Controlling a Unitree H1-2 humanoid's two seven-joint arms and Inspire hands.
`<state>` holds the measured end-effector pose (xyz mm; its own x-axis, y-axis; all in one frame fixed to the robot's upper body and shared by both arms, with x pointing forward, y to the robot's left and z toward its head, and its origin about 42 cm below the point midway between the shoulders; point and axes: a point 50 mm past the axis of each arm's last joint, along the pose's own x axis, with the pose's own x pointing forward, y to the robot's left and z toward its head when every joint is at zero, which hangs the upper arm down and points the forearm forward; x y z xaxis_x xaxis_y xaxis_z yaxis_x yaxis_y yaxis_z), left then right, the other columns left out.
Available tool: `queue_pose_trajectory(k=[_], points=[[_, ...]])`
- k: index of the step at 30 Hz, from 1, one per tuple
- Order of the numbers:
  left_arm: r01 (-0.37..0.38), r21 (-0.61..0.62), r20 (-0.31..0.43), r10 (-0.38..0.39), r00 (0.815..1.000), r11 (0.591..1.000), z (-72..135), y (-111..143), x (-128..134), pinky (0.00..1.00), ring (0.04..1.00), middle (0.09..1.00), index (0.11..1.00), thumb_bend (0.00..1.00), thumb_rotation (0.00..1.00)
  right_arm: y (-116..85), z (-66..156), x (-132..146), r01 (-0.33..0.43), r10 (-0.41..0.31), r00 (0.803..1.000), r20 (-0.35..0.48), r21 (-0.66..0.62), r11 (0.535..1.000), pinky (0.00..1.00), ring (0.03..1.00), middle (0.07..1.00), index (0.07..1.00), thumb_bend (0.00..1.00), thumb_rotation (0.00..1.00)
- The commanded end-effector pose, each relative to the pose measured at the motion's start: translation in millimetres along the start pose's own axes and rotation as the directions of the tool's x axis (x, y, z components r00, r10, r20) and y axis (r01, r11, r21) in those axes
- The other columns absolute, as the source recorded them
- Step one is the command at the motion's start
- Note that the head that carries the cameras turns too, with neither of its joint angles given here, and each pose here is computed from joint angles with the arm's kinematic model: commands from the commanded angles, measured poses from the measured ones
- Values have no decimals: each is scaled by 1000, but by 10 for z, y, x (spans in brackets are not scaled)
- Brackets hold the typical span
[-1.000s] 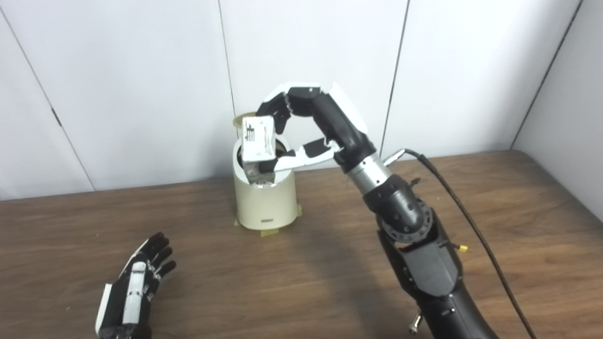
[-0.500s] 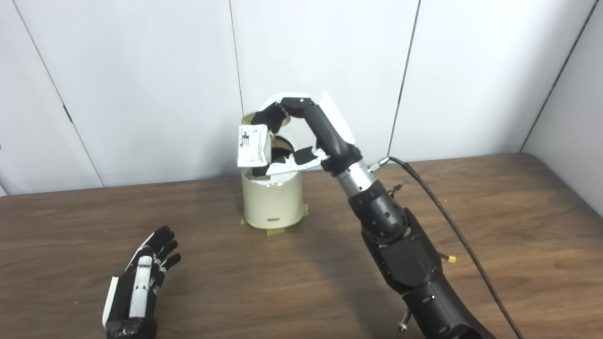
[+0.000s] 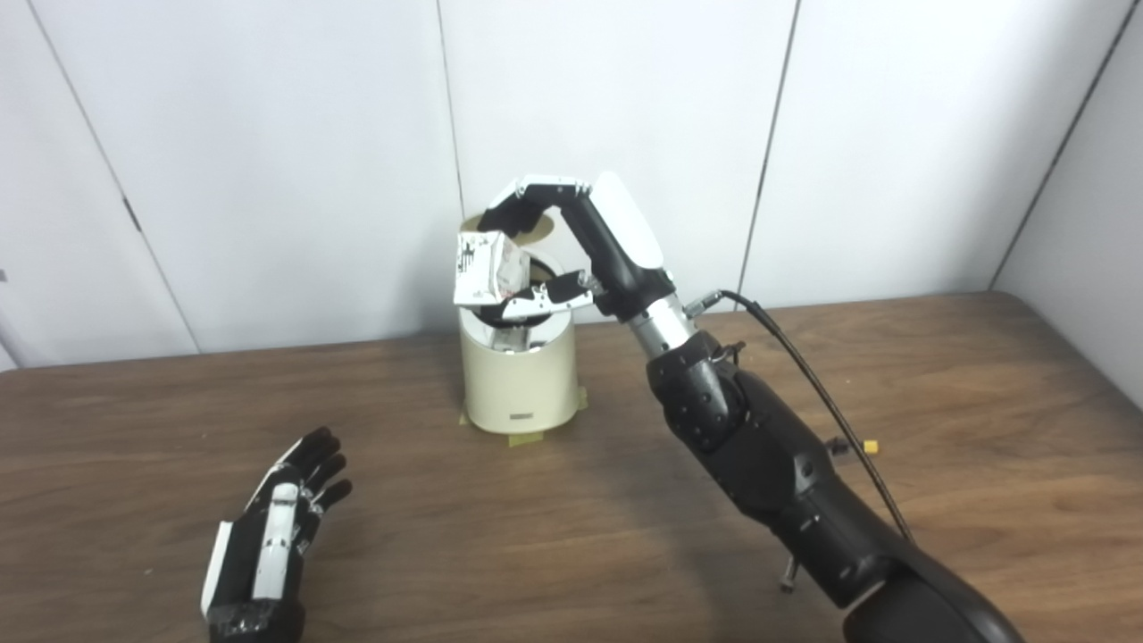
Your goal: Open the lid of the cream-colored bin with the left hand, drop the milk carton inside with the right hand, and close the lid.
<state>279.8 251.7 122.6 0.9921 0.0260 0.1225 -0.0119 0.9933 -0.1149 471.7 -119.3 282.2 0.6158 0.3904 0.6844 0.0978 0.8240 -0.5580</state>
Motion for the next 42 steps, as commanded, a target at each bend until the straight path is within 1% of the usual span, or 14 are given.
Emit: queue_pose_trajectory(k=[1, 4, 10, 15, 20, 26, 30, 36, 38, 39, 40, 41, 42], points=[[9, -5, 49, -9, 999, 1000, 25, -71, 23, 826, 871, 865, 837, 224, 780, -217, 155, 354, 80, -80, 991, 111, 10, 997, 446, 475, 492, 456, 518, 0], [12, -2, 50, -12, 999, 1000, 27, -75, 11, 829, 874, 868, 841, 221, 782, -211, 104, 355, 71, -69, 991, 113, -17, 997, 451, 477, 494, 454, 518, 0], [12, 10, 53, -13, 999, 1000, 33, -90, -4, 823, 871, 864, 840, 208, 794, -199, 38, 363, 92, -85, 990, 116, -58, 994, 455, 485, 491, 457, 517, 0], [10, 6, 51, -10, 999, 1000, 36, -99, -12, 823, 870, 861, 838, 196, 799, -173, -37, 335, 90, -84, 992, 94, -66, 994, 453, 479, 496, 454, 517, 0], [10, 4, 55, -10, 998, 1000, 42, -106, -18, 817, 870, 861, 838, 186, 786, -123, -112, 257, 73, -68, 995, 69, -76, 994, 452, 479, 497, 453, 517, 0], [7, -23, 47, -6, 999, 1000, 51, -122, -25, 813, 864, 858, 833, 183, 765, -108, -150, 175, 64, -60, 997, 50, -72, 995, 456, 484, 496, 452, 517, 0], [7, -18, 48, -7, 999, 1000, 47, -118, -22, 811, 863, 859, 835, 182, 761, -113, -183, 119, 58, -56, 998, 29, -62, 996, 460, 485, 496, 451, 517, 0], [6, -16, 46, -6, 999, 1000, 47, -108, -25, 811, 860, 857, 833, 180, 762, -134, -213, 101, 68, -66, 997, 25, -86, 994, 463, 490, 498, 450, 518, 0], [5, -20, 44, -5, 999, 1000, 45, -106, -24, 808, 859, 856, 831, 181, 758, -146, -223, 102, 63, -59, 998, 35, -110, 992, 486, 488, 501, 459, 519, 0], [5, -22, 43, -4, 999, 1000, 44, -105, -23, 806, 858, 855, 829, 182, 755, -153, -227, 101, 59, -54, 998, 38, -120, 991, 505, 534, 505, 466, 524, 0], [5, -24, 42, -4, 999, 1000, 42, -103, -22, 806, 859, 854, 827, 184, 752, -159, -231, 101, 54, -50, 998, 38, -127, 990, 543, 590, 584, 483, 523, 79], [5, -24, 41, -4, 999, 1000, 40, -101, -22, 807, 861, 855, 827, 186, 750, -165, -235, 101, 49, -45, 998, 36, -131, 990, 570, 624, 633, 579, 709, 82], [5, -23, 40, -4, 999, 1000, 38, -100, -21, 809, 862, 856, 828, 187, 749, -170, -238, 100, 44, -41, 999, 31, -131, 990, 601, 664, 687, 659, 815, 95]])
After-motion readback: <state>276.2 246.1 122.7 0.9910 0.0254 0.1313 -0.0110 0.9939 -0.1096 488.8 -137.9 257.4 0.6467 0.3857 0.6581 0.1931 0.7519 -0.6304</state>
